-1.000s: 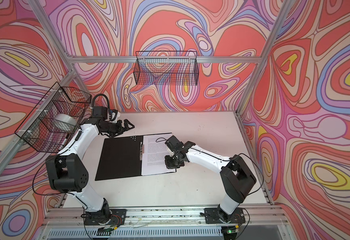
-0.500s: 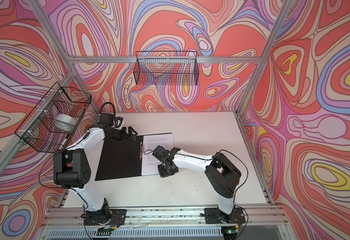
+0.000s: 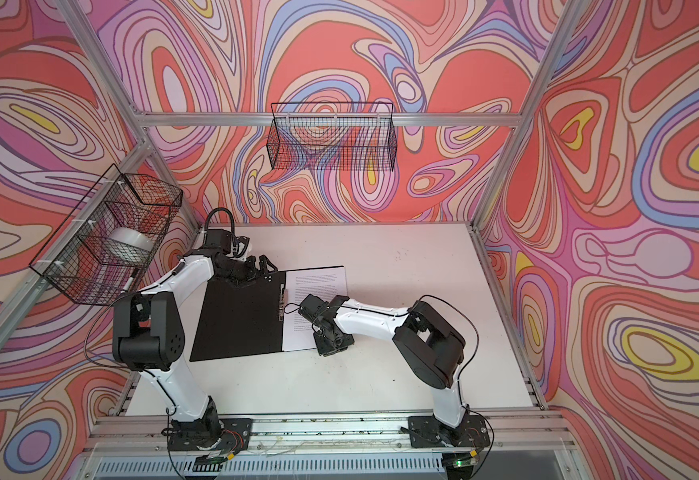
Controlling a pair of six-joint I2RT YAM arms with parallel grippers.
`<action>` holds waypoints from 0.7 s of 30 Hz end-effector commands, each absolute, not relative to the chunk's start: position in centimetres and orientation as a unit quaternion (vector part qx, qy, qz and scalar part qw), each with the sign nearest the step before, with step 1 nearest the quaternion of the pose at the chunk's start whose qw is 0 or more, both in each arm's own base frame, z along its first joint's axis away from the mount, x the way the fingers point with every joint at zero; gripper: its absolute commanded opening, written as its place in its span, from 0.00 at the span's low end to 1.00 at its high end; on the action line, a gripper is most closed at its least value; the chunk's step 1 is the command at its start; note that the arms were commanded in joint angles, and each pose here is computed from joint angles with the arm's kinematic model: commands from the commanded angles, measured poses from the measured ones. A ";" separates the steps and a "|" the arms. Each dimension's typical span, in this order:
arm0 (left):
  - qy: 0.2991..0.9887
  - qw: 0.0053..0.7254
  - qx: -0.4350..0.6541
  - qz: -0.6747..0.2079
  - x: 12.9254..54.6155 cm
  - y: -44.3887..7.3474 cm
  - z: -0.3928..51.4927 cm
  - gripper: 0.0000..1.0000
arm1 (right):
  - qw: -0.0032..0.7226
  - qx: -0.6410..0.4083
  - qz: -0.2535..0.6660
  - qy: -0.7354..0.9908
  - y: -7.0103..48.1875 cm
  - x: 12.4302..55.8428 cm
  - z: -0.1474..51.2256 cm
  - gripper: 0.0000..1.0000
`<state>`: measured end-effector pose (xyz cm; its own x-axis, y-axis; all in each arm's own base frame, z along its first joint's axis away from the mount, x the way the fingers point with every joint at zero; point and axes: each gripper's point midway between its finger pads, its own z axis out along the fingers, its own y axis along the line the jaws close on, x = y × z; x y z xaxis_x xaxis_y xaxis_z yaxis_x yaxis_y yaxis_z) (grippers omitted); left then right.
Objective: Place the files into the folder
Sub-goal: 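Lower the sheet onto the stack by the clip with the right gripper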
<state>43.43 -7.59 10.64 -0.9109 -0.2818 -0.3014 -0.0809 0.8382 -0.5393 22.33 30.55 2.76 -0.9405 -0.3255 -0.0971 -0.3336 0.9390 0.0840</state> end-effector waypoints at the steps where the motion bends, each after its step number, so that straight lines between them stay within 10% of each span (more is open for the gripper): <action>1: 0.941 0.173 -0.101 -0.274 43.3 -8.0 9.6 1.00 | 0.040 -0.173 0.035 0.983 30.7 22.5 2.2 0.17; 21: 0.941 0.168 -0.099 -0.275 43.0 -8.2 9.8 1.00 | 0.039 -0.178 0.030 0.983 30.9 22.8 2.0 0.17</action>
